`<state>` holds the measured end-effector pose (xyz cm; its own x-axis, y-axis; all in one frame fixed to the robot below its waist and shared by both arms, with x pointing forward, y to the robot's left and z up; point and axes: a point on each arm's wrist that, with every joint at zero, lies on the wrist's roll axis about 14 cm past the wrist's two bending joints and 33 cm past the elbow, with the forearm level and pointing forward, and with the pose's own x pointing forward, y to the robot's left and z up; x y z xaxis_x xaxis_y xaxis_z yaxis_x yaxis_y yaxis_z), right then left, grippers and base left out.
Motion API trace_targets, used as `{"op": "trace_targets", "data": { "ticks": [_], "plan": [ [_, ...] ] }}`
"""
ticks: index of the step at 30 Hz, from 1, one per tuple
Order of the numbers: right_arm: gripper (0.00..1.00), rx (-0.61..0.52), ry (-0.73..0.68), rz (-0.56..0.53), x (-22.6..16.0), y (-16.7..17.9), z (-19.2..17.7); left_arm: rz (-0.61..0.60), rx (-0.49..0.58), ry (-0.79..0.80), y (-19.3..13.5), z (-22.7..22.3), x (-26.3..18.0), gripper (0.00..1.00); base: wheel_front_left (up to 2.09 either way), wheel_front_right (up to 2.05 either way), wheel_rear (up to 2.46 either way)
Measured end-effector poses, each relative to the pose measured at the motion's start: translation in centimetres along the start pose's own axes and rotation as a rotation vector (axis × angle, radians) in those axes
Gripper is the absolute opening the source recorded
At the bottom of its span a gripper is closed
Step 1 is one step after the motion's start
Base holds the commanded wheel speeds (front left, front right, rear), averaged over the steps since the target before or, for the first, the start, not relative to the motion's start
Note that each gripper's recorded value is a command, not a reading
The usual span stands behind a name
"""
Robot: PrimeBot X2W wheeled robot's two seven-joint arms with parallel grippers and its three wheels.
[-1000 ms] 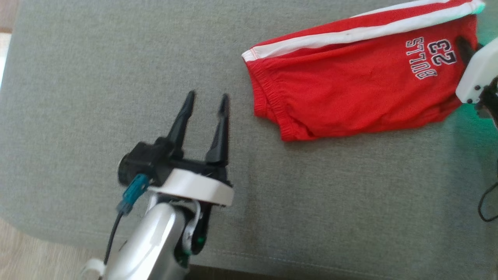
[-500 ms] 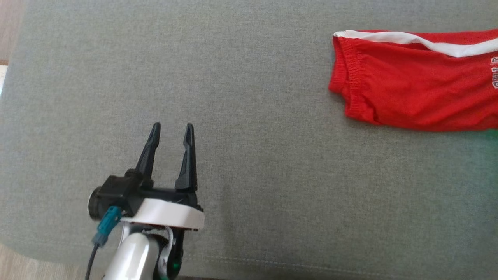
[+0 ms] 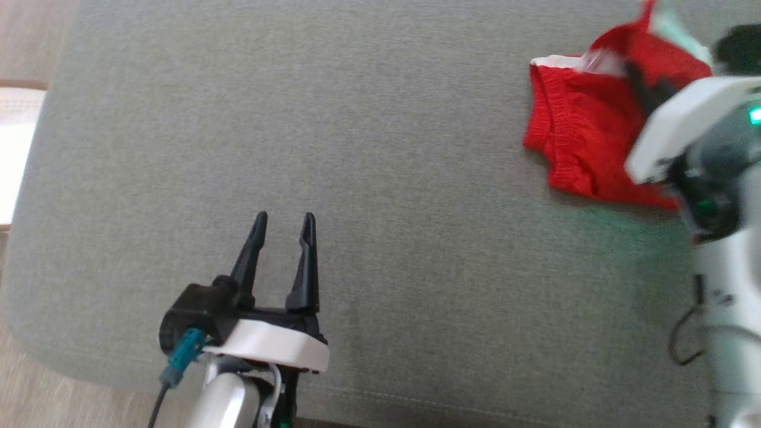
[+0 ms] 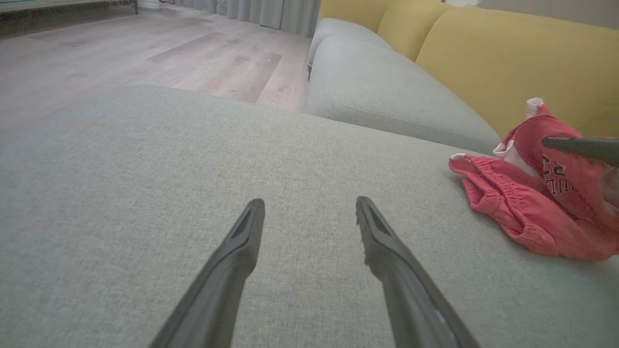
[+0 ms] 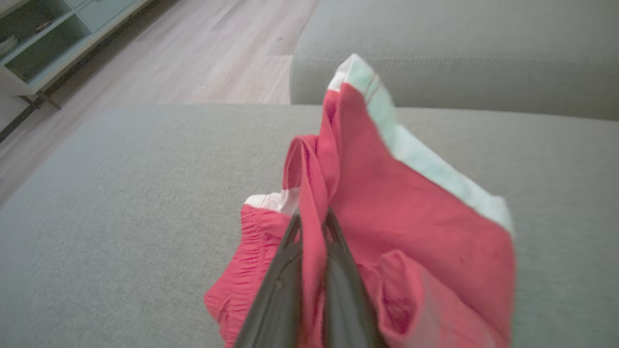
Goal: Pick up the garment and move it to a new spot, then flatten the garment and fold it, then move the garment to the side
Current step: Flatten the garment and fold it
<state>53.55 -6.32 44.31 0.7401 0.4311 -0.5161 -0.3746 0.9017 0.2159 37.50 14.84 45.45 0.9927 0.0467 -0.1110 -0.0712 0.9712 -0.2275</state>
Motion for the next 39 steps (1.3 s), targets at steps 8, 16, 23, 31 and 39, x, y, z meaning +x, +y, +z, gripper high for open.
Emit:
{"op": "trace_targets", "data": {
  "ticks": [8,16,23,31,39],
  "plan": [
    [0.00,-0.001,0.062,0.085,1.9,5.0,-2.4,0.039,-0.002,0.002,0.8,0.1,-1.0,1.00,0.00,0.00,0.00],
    [1.00,-0.014,0.048,0.078,1.6,5.4,-2.6,0.041,-0.005,0.011,0.8,-0.2,-1.8,1.00,0.00,0.00,0.00],
    [1.00,0.012,-0.035,0.127,-0.6,7.3,-2.7,0.006,-0.011,0.015,-0.1,-0.4,-2.0,1.00,0.00,0.00,0.00],
    [1.00,-0.080,-0.268,0.000,-6.4,3.8,-1.6,-0.022,0.006,-0.019,-0.4,0.5,-2.5,1.00,0.00,0.00,0.00],
    [1.00,-0.075,-0.421,-0.220,-13.6,-2.5,-3.8,-0.038,0.015,-0.036,-0.5,0.9,-3.8,1.00,0.00,0.00,0.00]
  ]
}}
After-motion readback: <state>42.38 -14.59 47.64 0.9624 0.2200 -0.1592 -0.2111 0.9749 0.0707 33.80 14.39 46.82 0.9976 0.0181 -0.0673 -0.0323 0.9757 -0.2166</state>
